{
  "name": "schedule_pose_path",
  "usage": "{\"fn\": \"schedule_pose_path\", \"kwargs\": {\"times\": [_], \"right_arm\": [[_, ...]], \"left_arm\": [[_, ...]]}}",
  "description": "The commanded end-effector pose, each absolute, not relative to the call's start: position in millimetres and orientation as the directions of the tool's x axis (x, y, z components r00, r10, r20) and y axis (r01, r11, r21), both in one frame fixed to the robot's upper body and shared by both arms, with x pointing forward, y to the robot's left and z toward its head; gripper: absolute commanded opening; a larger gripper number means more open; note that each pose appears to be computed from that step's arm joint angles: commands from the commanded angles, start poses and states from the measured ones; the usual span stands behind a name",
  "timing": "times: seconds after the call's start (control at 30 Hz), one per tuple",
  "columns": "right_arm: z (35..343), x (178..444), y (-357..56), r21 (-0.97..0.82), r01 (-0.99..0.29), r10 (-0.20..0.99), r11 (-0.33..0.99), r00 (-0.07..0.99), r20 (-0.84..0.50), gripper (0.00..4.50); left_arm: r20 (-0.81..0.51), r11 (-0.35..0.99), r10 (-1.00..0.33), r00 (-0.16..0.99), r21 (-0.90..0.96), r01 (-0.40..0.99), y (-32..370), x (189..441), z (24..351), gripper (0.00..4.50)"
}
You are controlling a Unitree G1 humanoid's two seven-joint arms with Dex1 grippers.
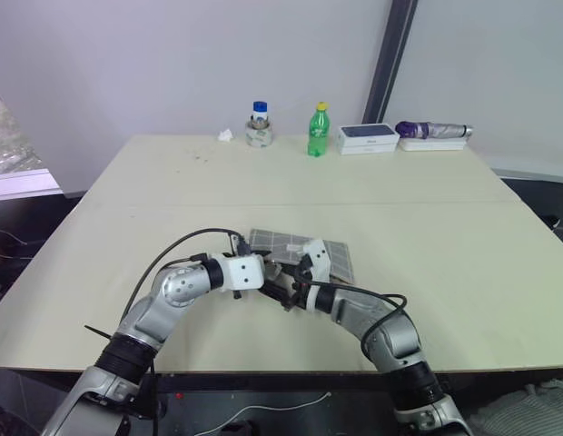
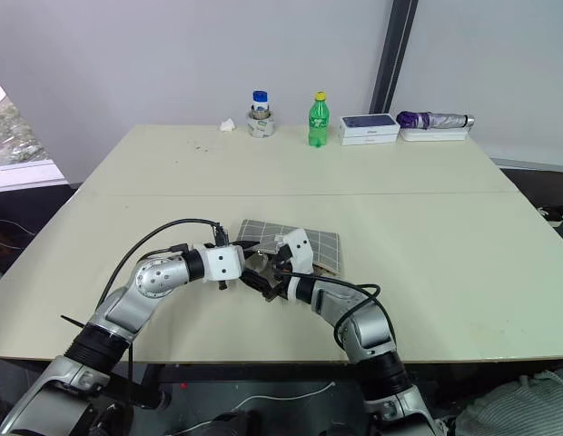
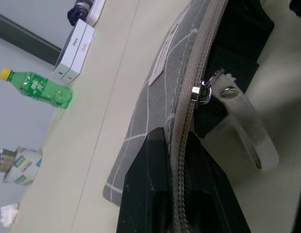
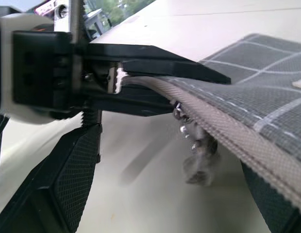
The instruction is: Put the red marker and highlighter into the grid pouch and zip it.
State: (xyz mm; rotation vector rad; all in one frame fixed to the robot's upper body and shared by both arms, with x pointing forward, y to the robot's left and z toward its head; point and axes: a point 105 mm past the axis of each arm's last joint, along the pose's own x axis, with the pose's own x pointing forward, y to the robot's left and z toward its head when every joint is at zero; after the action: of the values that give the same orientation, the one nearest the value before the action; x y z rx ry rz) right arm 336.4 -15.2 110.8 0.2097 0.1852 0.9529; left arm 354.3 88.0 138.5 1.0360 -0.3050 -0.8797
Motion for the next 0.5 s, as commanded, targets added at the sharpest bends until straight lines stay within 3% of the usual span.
{"fn": "schedule_pose_path", "kwargs": {"times": [0.03,0.23,0.5], "right_arm": [[124,336,-11,0.228,-0.812,0.836,0.537,0.549,-0.013,3.11],[117,331,-31,0.203,-0.803,0.825,0.561,0.562,-0.055,0.15],[110,332,-110,0.085,-0.750,0.750,0.656,0.636,-0.181,0.07]], "left_arm": [[-0.120,0.222,-0.771,0.625,0.870,0.441,83,353,156,0.00],[-0.132,0.228,-0.750,0.648,0.869,0.440,93,355,151,0.00],[-0.152,0.278,-0.678,0.719,0.853,0.442,130,360,141,0.00]]}}
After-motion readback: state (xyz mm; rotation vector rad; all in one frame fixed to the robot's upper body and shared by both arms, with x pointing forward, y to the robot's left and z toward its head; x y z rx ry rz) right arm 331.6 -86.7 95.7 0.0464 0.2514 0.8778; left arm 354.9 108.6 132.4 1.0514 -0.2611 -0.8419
